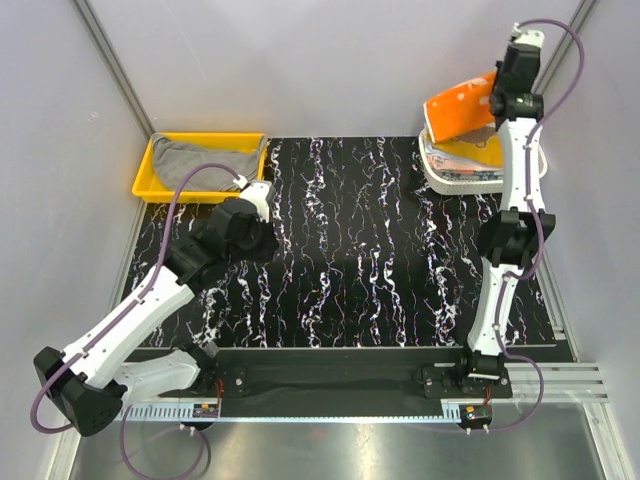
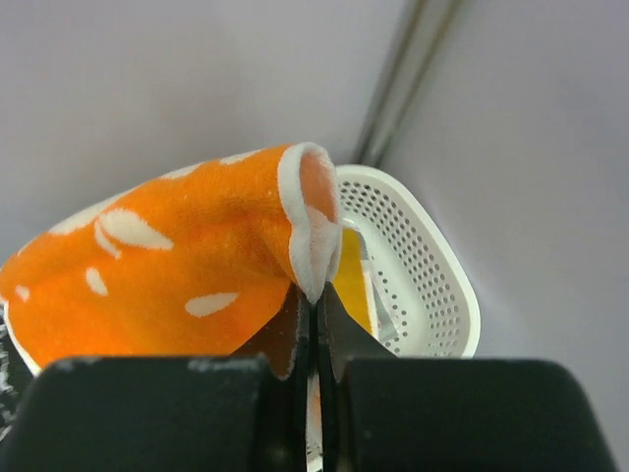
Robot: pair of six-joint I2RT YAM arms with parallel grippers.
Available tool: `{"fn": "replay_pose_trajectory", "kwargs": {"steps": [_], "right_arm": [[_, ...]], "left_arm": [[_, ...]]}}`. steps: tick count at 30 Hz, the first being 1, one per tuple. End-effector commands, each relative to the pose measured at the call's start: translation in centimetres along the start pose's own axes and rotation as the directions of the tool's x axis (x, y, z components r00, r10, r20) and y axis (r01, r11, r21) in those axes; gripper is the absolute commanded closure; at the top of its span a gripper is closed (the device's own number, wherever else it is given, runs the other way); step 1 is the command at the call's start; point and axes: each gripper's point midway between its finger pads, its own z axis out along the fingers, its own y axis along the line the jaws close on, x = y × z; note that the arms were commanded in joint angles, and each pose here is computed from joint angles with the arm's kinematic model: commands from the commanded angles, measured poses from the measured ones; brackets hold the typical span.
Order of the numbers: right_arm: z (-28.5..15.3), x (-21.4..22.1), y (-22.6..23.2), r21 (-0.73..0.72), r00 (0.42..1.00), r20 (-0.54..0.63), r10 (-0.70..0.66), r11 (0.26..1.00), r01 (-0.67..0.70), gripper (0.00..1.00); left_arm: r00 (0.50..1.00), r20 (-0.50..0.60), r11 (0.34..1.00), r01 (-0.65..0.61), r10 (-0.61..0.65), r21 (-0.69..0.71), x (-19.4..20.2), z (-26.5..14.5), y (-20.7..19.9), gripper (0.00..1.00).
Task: Fold and stack the towels
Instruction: Neatly place the folded towel into the bin
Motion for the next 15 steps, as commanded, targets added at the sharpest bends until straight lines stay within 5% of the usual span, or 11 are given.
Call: {"fn": "replay_pose_trajectory", "kwargs": {"steps": [1,8,15], "right_arm": [[4.6,5.5,0.4,-0.05,0.988,-0.098,0.116,0.991,-0.121,1.0],[9.0,13.3,0.3,-0.041,0.961,-0.228,0.157,0.984,-0.171,0.95],[9.1,14.0,-1.7,0.047,0.955,-0.238,0.176,0.984,-0.17,0.53]], "left_arm": [[1.0,0.022,1.0,-0.006,0.006,0.022,-0.7,0.5,-0.4,0.87],[1.0,0.0,1.0,-0.007,0.007,0.0,-0.3,1.2,0.0,0.87],[1.0,-0.011,1.0,-0.007,0.007,-0.007,-0.1,1.4,0.1,0.87]]}}
